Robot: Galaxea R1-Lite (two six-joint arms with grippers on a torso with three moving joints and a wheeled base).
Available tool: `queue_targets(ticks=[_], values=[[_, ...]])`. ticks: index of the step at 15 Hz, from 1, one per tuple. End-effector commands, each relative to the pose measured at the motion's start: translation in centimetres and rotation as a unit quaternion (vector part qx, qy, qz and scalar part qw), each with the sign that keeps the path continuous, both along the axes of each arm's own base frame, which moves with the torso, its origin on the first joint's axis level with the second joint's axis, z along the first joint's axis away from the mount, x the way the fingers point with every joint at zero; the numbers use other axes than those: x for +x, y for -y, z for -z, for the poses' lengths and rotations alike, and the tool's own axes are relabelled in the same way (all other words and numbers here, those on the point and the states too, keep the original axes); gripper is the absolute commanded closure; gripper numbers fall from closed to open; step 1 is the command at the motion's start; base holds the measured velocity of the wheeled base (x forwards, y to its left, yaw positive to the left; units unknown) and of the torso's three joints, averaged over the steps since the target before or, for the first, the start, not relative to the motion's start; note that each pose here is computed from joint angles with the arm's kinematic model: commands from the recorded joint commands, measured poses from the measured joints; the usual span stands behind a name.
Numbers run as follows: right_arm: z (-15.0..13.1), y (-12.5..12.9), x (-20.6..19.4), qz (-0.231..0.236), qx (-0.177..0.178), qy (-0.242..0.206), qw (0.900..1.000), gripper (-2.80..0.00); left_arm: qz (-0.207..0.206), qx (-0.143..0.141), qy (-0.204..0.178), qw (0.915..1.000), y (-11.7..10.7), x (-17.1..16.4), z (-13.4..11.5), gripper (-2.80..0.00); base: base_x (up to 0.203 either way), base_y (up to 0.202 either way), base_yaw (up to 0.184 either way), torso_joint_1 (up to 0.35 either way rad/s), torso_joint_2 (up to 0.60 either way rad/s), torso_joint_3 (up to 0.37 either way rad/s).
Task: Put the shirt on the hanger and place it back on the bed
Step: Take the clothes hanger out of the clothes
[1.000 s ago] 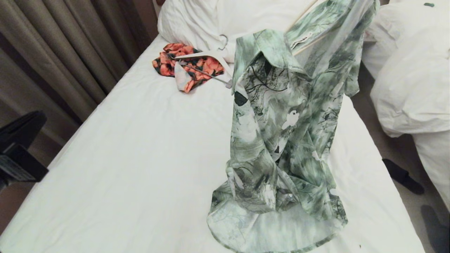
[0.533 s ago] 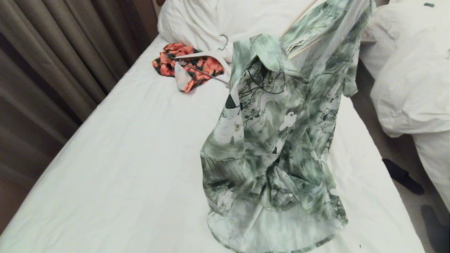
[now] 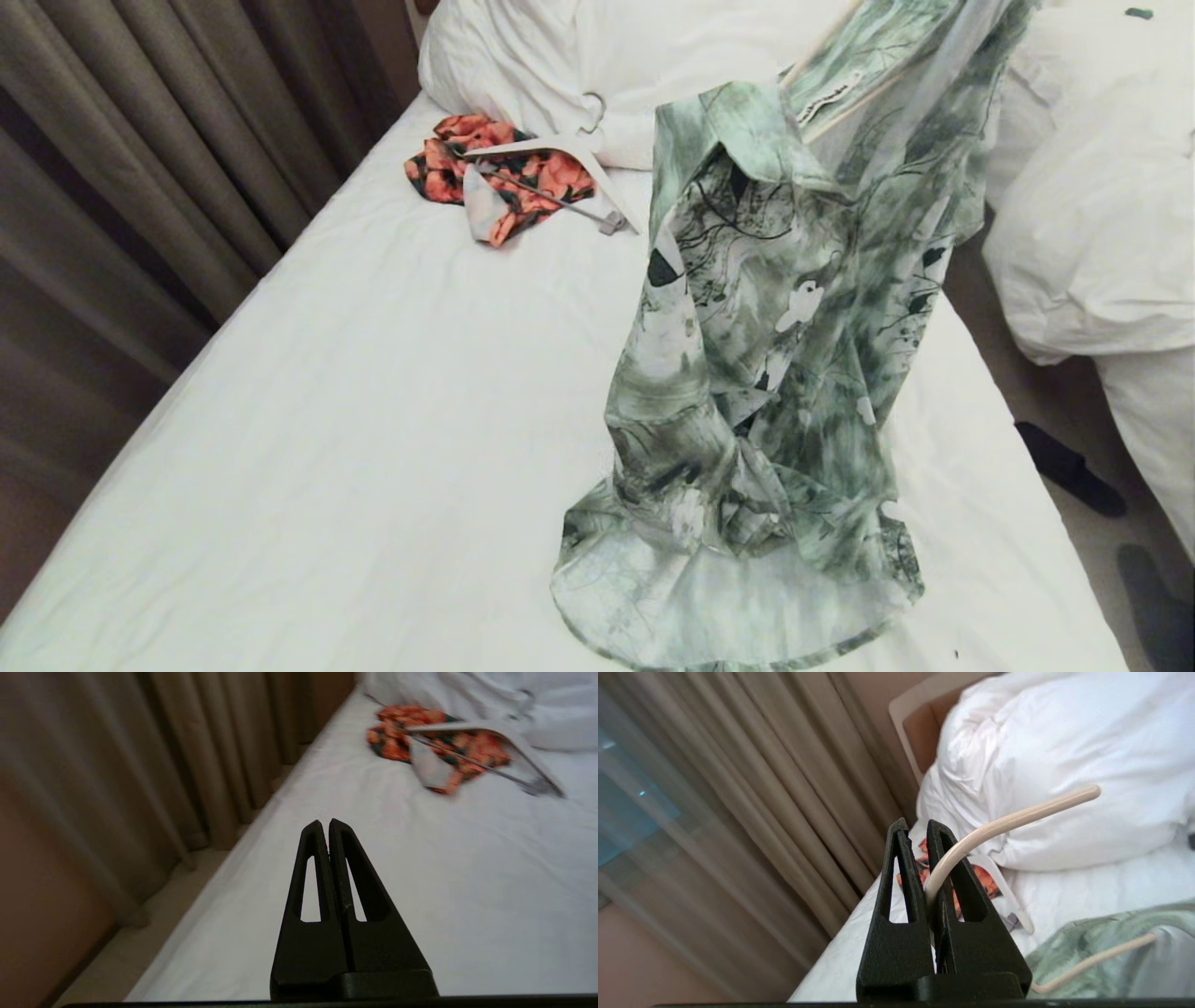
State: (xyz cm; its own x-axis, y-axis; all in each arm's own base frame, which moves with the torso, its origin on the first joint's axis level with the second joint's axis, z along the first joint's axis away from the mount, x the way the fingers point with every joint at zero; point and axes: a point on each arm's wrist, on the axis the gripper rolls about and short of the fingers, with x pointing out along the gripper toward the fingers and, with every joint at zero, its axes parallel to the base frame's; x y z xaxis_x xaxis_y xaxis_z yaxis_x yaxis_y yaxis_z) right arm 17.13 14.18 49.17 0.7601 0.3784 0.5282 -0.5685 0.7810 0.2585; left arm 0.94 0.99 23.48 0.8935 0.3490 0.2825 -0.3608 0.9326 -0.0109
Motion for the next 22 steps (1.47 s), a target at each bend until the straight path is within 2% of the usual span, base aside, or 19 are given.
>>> queue_targets(ticks=[1, 4, 6, 14, 16, 19, 21, 22], values=[[-0.3, 0.4, -0.5, -0.006, -0.001, 0.01, 1.0, 0.0, -0.047, -0.009, 0.012, 0.9988, -0.2, -0.9, 0.6, 0.0, 0.0, 0.0, 0.0, 0.0, 0.0, 0.0], [-0.6, 0.7, -0.9, -0.007, -0.013, 0.025, 1.0, 0.0, -0.071, -0.009, 0.021, 0.9972, -0.2, -2.6, 2.9, 0.0, 0.0, 0.0, 0.0, 0.0, 0.0, 0.0], [-0.6, 0.7, -1.0, -0.004, -0.021, 0.033, 0.999, 0.0, -0.074, -0.006, -0.011, 0.9972, -0.2, -3.4, 4.9, 0.0, 0.0, 0.0, 0.0, 0.0, 0.0, 0.0], [-1.4, 1.9, -2.4, 0.015, -0.053, 0.072, 0.996, 0.0, -0.08, -0.002, -0.027, 0.9964, -0.2, -3.8, 9.3, 0.0, 0.0, 0.0, 0.0, 0.0, 0.0, 0.0], [-1.2, 1.7, -2.2, 0.016, -0.055, 0.069, 0.996, 0.0, -0.048, 0.009, -0.032, 0.9983, 0.0, -3.8, 11.1, 0.0, 0.0, 0.0, 0.0, 0.0, 0.0, 0.0], [-1.1, 1.4, -1.9, 0.014, -0.057, 0.066, 0.996, 0.0, 0.062, 0.036, -0.077, 0.9945, 0.4, -3.5, 14.1, 0.0, 0.0, 0.0, 0.0, 0.0, 0.0, 0.0], [-1.1, 1.3, -1.8, 0.008, -0.061, 0.069, 0.996, 0.0, 0.095, 0.039, -0.081, 0.9914, 0.6, -3.4, 14.3, 0.0, 0.0, 0.0, 0.0, 0.0, 0.0, 0.0], [-1.1, 1.4, -1.8, 0.005, -0.064, 0.072, 0.995, 0.0, 0.118, 0.03, -0.083, 0.9891, 0.7, -3.3, 14.5, 0.0, 0.0, 0.0, 0.0, 0.0, 0.0, 0.0]])
